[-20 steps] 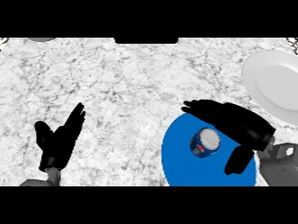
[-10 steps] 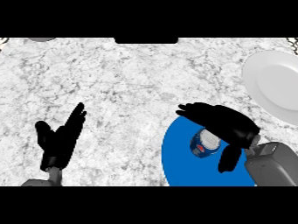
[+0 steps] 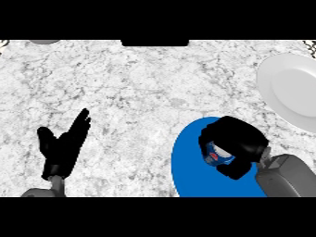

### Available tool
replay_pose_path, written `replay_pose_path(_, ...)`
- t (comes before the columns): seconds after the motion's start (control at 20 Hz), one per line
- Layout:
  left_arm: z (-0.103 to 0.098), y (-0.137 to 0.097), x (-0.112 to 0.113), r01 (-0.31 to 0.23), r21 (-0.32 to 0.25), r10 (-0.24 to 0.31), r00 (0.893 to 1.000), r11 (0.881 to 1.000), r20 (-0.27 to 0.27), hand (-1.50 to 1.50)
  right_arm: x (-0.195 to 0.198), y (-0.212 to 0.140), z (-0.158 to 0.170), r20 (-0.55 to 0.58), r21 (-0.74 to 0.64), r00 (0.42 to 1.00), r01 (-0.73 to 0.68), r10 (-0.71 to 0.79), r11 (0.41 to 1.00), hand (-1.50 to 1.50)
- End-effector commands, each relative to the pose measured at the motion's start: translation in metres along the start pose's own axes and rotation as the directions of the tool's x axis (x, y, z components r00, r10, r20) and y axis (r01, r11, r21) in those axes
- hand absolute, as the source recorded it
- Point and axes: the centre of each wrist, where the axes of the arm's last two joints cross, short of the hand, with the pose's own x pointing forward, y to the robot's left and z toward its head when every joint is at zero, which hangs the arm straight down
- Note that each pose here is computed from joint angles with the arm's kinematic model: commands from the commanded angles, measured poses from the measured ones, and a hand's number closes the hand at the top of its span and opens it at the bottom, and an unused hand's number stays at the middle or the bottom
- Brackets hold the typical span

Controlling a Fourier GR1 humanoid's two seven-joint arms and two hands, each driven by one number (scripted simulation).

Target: Pick the can from the plate and place it in the plate

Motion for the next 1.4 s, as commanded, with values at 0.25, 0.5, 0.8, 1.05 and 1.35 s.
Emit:
replay_pose_path(0.25, 0.009, 0.000, -0.015, -0.015, 0.005, 0.015, 0.998, 1.000, -0.056, 0.00, 0.004, 0.003, -0.024, -0.261, -0.270, 0.955, 0.066, -0.139, 0.960, 1.50)
replay_pose_path(0.5, 0.008, 0.007, -0.007, -0.001, 0.019, 0.002, 1.000, 1.000, -0.031, 0.00, -0.005, -0.010, -0.029, -0.568, -0.592, 0.684, 0.046, -0.457, 0.805, 1.50)
replay_pose_path(0.8, 0.008, -0.004, -0.013, -0.015, -0.018, 0.014, 0.998, 1.000, -0.058, 0.00, 0.033, -0.053, -0.051, -0.537, -0.823, 0.611, -0.226, -0.582, 0.522, 1.50)
replay_pose_path(1.05, -0.002, -0.005, 0.001, 0.014, -0.007, -0.014, 0.999, 1.000, -0.043, 0.00, 0.043, -0.052, -0.060, -0.443, -0.895, 0.537, -0.309, -0.718, 0.321, 1.50)
replay_pose_path(1.35, 0.007, -0.009, -0.003, 0.006, 0.005, -0.006, 0.998, 1.000, -0.059, 0.00, 0.009, -0.057, -0.053, -0.335, -0.919, 0.491, -0.360, -0.804, 0.163, 1.50)
